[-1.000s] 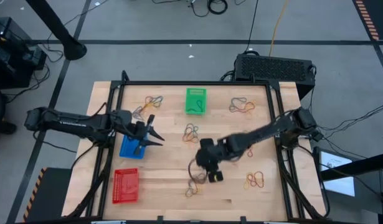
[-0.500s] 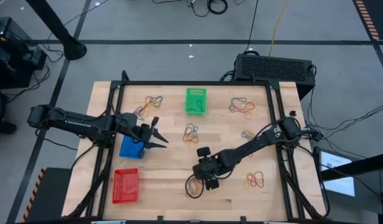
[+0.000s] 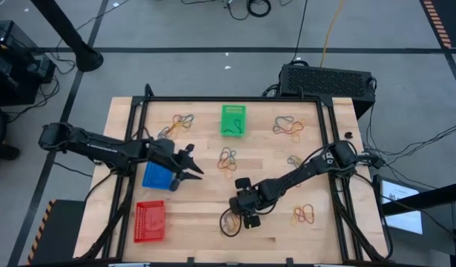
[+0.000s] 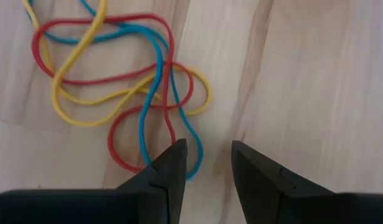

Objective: Sort rubber bands into baskets
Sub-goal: Put the blue rubber band into the green bin

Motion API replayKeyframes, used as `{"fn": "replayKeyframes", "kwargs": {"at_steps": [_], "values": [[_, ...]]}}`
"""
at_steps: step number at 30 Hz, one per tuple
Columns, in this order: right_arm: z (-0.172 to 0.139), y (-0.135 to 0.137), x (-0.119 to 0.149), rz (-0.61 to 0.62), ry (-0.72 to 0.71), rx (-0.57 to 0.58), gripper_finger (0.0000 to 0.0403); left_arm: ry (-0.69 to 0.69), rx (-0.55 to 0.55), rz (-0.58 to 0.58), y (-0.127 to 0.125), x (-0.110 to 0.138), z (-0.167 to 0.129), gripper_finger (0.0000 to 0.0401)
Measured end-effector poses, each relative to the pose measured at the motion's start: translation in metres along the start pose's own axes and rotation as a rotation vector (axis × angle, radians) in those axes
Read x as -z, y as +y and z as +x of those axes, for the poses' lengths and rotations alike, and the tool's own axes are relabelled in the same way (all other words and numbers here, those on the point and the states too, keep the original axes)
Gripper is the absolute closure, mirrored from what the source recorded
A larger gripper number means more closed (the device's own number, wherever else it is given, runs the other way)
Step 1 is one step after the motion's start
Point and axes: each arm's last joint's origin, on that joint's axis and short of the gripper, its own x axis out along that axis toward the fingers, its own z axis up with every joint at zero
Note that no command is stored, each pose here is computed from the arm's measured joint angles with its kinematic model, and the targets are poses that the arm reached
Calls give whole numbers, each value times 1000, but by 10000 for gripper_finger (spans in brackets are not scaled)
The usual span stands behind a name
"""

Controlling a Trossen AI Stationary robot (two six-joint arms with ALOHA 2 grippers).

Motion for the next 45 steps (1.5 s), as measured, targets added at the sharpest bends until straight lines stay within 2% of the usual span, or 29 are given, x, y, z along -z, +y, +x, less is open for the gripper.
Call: {"fn": "replayKeyframes", "kwargs": {"at_steps": [6, 10, 13, 17, 19, 24, 28, 37, 45], "values": [[6, 1, -1, -7, -12, 1, 284, 93, 35, -64, -6, 13, 17, 296], [14, 2, 0, -16, 2, -24, 291, 138, 18, -42, -15, 21, 28, 296], [20, 3, 3, -12, 22, -51, 321, 105, -15, -20, -18, 20, 33, 296], [22, 4, 4, -15, 30, -68, 389, 36, -42, 3, -22, 14, 36, 296], [19, 3, 3, -13, 21, -51, 394, 4, -80, 12, -23, 11, 36, 296], [7, -1, 0, 4, -20, 84, 401, -36, -288, 30, -26, 8, 36, 296], [-8, -12, -5, 45, -85, 324, 402, -46, -398, 42, -29, 9, 36, 296], [-43, -20, -15, 122, -256, 723, 402, -45, -416, 54, -33, 9, 36, 296], [-81, -14, -21, 115, -379, 928, 403, -23, -415, 53, -33, 11, 36, 296]]}}
